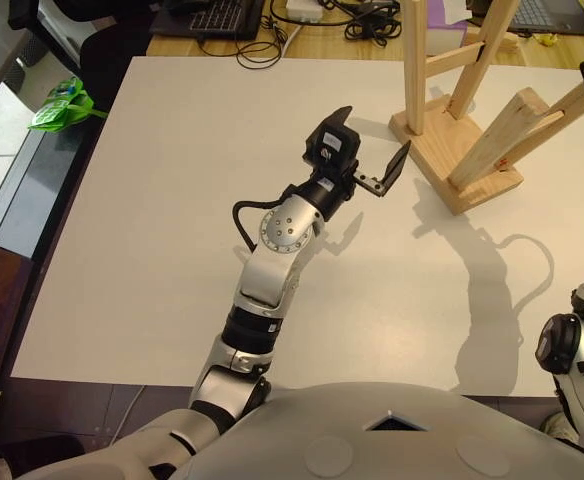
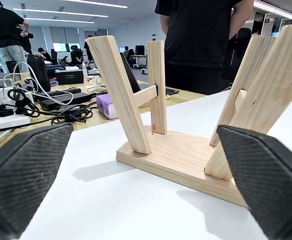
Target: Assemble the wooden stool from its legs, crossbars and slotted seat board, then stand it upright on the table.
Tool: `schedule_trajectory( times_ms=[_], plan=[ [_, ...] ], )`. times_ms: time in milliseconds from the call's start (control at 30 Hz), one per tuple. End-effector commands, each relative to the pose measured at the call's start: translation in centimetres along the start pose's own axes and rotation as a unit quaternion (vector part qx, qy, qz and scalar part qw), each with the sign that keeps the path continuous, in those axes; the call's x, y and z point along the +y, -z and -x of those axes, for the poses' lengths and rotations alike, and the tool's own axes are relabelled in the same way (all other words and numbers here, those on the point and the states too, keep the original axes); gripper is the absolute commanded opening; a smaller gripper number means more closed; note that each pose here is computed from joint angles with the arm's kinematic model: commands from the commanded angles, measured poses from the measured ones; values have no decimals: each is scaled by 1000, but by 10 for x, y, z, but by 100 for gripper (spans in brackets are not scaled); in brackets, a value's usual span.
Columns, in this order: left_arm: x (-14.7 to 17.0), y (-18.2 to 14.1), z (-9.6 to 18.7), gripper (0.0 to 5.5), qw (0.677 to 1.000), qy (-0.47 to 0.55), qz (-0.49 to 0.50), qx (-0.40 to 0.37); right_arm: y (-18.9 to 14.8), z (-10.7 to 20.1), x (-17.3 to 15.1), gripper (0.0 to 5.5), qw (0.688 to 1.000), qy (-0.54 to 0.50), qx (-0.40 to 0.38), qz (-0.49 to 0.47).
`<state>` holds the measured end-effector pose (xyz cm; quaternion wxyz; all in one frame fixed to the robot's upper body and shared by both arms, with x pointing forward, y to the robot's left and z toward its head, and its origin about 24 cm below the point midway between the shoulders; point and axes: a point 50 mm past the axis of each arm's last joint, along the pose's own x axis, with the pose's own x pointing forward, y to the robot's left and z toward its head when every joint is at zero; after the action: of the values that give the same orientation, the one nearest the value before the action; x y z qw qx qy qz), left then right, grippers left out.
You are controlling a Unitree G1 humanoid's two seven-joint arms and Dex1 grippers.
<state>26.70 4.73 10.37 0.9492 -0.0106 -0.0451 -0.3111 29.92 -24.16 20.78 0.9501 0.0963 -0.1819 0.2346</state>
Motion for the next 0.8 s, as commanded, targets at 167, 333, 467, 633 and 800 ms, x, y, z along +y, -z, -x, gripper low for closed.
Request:
schedule_trajectory(
  times_ms=[167, 333, 467, 633, 800],
  plan=[
    [19, 33, 15, 540, 998, -34, 4, 55, 59, 105, -49, 4, 977, 164, 123, 62],
    [17, 53, 26, 540, 996, -33, 9, 83, 102, 169, -34, 4, 956, 135, 246, 85],
    [9, 55, 24, 540, 996, -27, 16, 81, 119, 172, -16, 31, 951, 77, 288, 77],
    [0, 55, 21, 540, 996, -6, 17, 84, 130, 151, -4, 120, 947, 28, 308, 83],
    [-2, 54, 18, 540, 997, -1, 17, 81, 140, 127, 2, 223, 944, 9, 316, 98]
  ],
)
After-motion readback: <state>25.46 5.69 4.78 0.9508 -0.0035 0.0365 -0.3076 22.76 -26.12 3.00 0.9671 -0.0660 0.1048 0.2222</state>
